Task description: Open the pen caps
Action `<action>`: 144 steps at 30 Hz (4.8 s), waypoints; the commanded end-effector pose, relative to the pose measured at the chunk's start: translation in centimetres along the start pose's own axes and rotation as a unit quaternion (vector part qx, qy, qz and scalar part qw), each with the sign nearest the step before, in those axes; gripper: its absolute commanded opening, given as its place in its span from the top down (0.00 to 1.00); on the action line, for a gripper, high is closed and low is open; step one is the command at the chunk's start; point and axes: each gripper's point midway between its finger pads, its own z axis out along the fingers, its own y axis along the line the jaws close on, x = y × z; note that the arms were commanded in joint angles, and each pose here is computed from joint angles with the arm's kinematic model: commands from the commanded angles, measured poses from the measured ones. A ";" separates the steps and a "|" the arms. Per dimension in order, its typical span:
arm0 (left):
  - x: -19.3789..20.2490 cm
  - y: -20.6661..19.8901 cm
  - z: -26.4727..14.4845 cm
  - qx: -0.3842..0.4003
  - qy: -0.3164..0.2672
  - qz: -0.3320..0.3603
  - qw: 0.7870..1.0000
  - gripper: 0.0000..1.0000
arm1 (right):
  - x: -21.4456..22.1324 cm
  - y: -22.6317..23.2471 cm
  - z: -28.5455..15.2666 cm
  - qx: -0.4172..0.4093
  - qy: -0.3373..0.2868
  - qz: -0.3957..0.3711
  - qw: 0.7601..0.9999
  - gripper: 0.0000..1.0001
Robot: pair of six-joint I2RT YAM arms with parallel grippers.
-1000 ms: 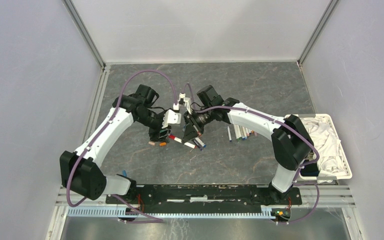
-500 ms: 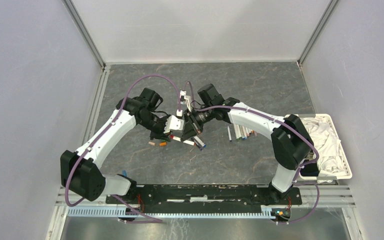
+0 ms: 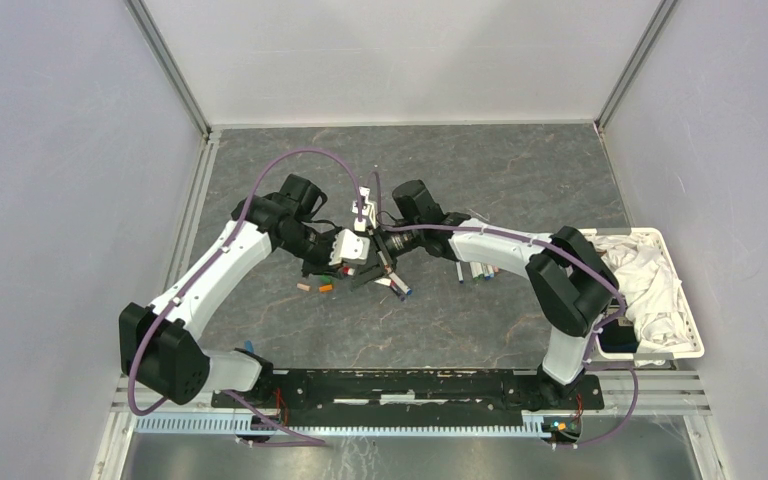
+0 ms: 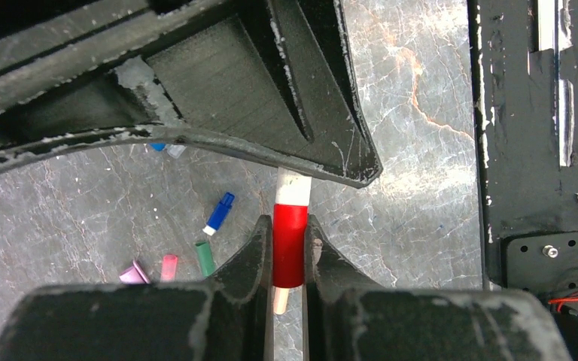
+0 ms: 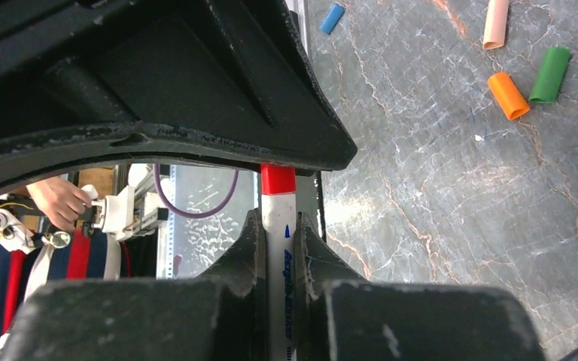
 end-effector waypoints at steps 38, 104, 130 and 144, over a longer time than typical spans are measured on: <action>16.6 5.8 2.1 -0.138 0.138 -0.155 0.968 0.81 | 4.1 -17.1 -22.4 0.626 -0.101 0.041 0.772 1.00; 5.1 8.4 -9.4 -0.211 0.046 -0.218 0.952 0.14 | 3.1 -13.8 -8.8 0.519 -0.030 -0.089 0.849 0.55; 4.5 7.9 -9.0 -0.196 0.029 -0.232 0.952 0.00 | 2.2 -14.9 -5.8 0.502 -0.010 -0.091 0.860 0.56; 4.3 6.1 -7.1 -0.147 0.005 -0.219 0.965 0.00 | 3.6 -17.1 -6.2 0.519 0.017 -0.079 0.851 0.77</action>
